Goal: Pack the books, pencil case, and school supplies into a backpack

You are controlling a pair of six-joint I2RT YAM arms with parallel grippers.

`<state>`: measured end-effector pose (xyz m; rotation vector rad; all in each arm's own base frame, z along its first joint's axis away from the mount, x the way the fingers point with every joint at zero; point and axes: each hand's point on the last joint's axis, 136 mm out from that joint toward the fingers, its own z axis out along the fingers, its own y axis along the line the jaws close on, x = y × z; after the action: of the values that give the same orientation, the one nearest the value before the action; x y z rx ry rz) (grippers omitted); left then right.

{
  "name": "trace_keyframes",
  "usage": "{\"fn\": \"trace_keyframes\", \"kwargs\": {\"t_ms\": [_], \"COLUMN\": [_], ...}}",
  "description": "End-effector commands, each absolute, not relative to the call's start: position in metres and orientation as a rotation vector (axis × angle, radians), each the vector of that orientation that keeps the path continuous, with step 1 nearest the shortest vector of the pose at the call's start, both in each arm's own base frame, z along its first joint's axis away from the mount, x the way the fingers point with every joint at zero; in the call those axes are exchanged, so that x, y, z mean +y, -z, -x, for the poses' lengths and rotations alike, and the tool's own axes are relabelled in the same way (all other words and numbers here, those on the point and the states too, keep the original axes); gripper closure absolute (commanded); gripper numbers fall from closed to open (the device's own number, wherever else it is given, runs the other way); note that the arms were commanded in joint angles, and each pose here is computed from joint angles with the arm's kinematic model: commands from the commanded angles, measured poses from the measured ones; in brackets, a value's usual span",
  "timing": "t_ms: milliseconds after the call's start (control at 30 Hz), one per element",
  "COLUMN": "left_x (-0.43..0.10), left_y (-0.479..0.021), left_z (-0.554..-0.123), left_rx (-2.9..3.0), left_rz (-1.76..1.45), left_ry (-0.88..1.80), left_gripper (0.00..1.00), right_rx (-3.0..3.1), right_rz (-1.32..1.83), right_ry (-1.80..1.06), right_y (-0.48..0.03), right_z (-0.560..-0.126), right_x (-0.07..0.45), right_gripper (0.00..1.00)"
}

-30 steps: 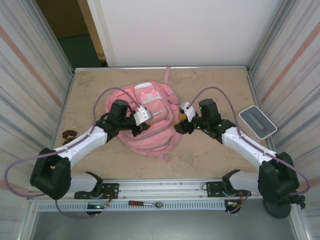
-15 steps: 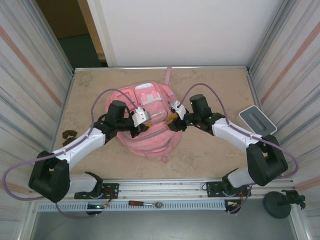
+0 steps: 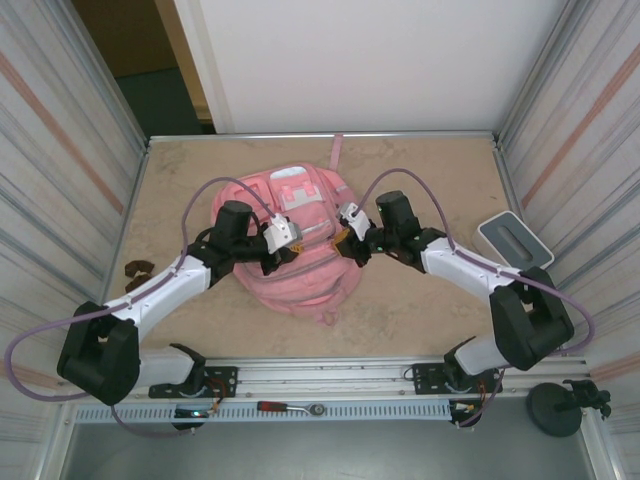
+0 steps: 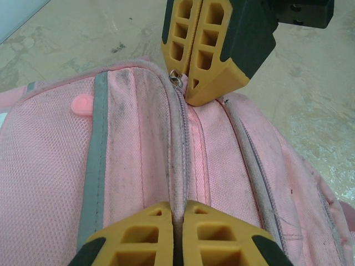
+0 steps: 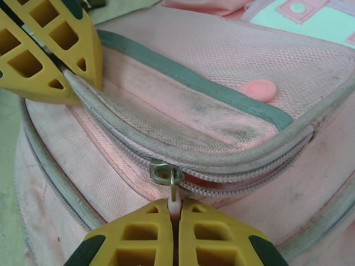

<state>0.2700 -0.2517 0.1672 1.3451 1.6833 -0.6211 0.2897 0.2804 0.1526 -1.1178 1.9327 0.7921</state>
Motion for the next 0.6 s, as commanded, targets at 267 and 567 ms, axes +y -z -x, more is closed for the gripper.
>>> {"fn": "trace_keyframes", "kwargs": {"t_ms": [267, 567], "left_x": [-0.254, -0.262], "left_y": [-0.205, -0.211], "left_z": [-0.258, -0.243], "left_rx": [1.493, 1.409], "left_rz": [-1.352, -1.419], "left_ry": [0.659, 0.764], "left_gripper": [1.00, 1.00], "right_rx": [2.143, 2.278], "right_rz": [0.829, 0.695], "right_ry": [-0.545, -0.530], "right_y": [-0.140, -0.135], "right_z": [-0.318, -0.354], "right_x": [0.221, 0.220], "right_gripper": [1.00, 1.00]}}
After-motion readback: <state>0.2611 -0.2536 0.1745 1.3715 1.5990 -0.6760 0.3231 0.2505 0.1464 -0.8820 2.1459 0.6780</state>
